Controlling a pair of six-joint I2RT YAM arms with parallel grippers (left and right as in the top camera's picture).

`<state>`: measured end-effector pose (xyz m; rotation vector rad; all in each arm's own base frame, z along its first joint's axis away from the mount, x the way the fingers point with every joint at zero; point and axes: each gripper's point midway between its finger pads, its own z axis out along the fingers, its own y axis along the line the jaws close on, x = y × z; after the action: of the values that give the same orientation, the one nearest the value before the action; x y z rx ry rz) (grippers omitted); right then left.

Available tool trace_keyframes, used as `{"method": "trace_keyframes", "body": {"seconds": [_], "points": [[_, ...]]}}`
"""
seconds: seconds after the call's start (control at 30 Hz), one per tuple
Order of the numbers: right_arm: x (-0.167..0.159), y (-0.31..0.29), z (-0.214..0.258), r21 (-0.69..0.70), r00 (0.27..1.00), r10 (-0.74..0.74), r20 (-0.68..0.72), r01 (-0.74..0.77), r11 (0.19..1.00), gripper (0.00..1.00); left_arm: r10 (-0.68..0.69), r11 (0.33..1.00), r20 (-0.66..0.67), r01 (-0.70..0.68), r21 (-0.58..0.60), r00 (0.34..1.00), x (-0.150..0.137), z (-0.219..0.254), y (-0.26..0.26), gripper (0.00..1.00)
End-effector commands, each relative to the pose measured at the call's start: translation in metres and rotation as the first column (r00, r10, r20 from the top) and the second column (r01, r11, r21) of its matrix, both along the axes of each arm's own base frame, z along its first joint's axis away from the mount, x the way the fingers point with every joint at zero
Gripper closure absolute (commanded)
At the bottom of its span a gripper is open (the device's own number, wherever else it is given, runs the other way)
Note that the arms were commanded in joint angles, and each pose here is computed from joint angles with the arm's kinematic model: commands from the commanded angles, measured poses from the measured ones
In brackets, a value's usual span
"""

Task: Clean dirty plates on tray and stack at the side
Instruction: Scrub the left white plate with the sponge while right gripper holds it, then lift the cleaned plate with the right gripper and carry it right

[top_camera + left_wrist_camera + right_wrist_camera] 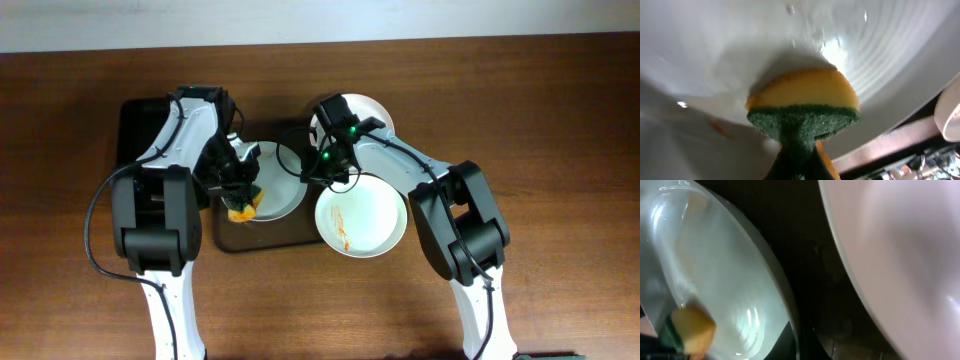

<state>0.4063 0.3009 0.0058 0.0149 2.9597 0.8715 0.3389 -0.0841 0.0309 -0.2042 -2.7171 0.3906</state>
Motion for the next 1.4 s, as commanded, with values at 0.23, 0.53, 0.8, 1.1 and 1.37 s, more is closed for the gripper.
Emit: {"method": "trace_keyframes", "body": {"seconds": [0.23, 0.53, 0.8, 1.1, 1.37], "points": [[-0.001, -0.013, -0.020, -0.050, 0.999, -0.030, -0.032, 0.028, 0.998, 0.96, 0.032, 0.944, 0.039, -0.044, 0.328, 0.999, 0.008, -0.016, 0.050, 0.99], [-0.002, -0.014, -0.020, -0.052, 0.999, -0.030, -0.037, 0.028, 0.998, 0.96, 0.105, 0.911, 0.312, -0.217, 0.350, 0.944, 0.071, -0.031, 0.053, 0.99], [-0.005, -0.014, -0.021, -0.058, 0.999, -0.027, -0.045, 0.024, 0.998, 0.96, 0.056, 0.937, 0.494, -0.216, 0.274, 0.868, 0.117, -0.030, 0.013, 0.99], [-0.010, -0.017, -0.023, -0.072, 0.997, -0.026, -0.070, 0.021, 0.997, 0.96, 0.108, 0.958, 0.630, -0.250, 0.141, 0.769, 0.164, 0.029, -0.002, 0.99], [-0.010, -0.012, -0.014, -0.046, 0.998, 0.033, -0.046, -0.035, 0.998, 0.96, 0.186, 0.947, 0.630, -0.309, 0.091, 0.754, 0.173, 0.044, 0.028, 1.00]]}}
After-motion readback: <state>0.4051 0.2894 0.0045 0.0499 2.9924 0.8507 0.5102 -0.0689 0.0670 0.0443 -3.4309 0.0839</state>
